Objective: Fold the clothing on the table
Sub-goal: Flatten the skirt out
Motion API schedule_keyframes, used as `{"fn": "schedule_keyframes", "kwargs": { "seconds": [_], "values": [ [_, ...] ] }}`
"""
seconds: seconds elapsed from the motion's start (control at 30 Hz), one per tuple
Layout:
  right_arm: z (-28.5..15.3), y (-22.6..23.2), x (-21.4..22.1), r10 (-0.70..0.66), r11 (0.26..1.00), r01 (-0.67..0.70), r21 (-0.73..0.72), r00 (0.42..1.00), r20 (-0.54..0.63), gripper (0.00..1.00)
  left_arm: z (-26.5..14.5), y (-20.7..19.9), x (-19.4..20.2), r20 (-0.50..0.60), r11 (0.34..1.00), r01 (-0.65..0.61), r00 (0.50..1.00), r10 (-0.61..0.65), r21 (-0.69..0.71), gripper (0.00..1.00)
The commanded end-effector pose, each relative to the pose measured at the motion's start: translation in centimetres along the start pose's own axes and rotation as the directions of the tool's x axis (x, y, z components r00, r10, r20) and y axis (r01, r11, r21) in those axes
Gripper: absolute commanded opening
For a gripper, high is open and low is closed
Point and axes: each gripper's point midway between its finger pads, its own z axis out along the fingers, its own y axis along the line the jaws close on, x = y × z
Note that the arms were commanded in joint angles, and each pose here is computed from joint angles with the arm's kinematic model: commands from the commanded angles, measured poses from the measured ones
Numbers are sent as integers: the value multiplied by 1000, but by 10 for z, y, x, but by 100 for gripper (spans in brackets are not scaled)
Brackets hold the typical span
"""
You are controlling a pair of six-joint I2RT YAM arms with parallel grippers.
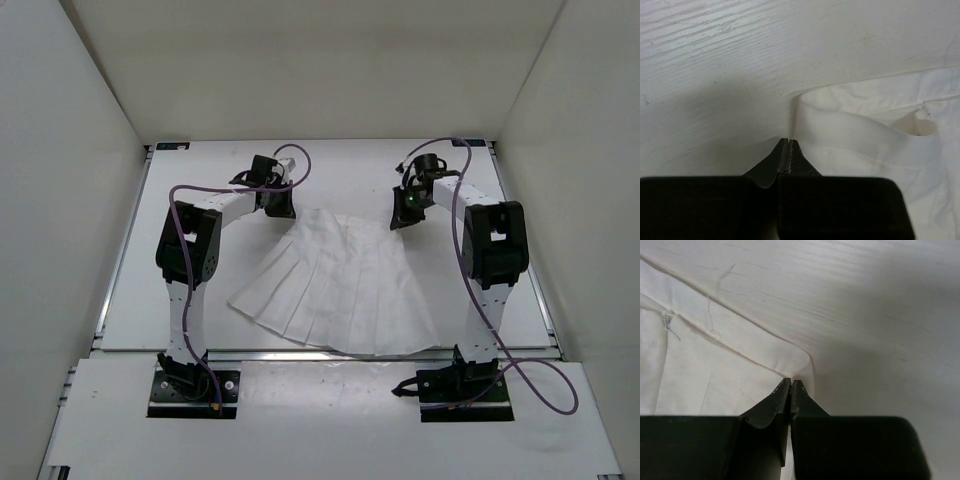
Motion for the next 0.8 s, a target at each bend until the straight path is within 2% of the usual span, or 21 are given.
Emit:
{"fn": "schedule_keyframes", "kwargs": {
  "seconds": [0.0,0.17,0.2,0.23,0.27,0.3,0.33,0.37,0.47,0.57,0.77],
  "values": [
    [-13,-13,-5,0,1000,0,17,999,42,0,-8,18,2,-10,997,-5,1000,4,-74,0],
    [-13,-21,-3,10,1000,-10,14,1000,30,0,-15,22,-3,1,996,-6,1000,6,-87,0],
    [-13,-18,-4,15,1000,-15,1,1000,27,2,-16,19,-6,7,997,-4,1000,5,-75,0],
    [-14,-13,-10,4,1000,-3,-12,999,38,11,-16,15,-8,9,998,-7,1000,8,-57,0],
    [-20,-7,-18,-4,999,6,-32,998,62,16,-19,10,-14,19,999,-17,1000,18,-45,5],
    [-19,-5,-19,-9,999,11,-36,998,63,29,-21,4,-19,31,999,-19,999,19,-27,13],
    [-26,4,-30,-25,998,30,-51,995,94,39,-25,-4,-25,43,999,-33,999,33,2,32],
    [-29,9,-36,-32,998,38,-54,993,112,47,-26,-13,-30,53,998,-53,997,51,39,45],
    [-49,19,-53,-45,997,56,-57,983,180,60,-28,-28,-32,57,991,-90,995,85,98,69],
    [-60,18,-53,-26,998,38,-52,978,209,65,-29,-39,-39,80,979,-106,992,94,171,75],
    [-59,0,-13,-3,1000,3,0,987,164,68,-15,-58,-28,80,957,-86,995,67,278,78]
  ]
}}
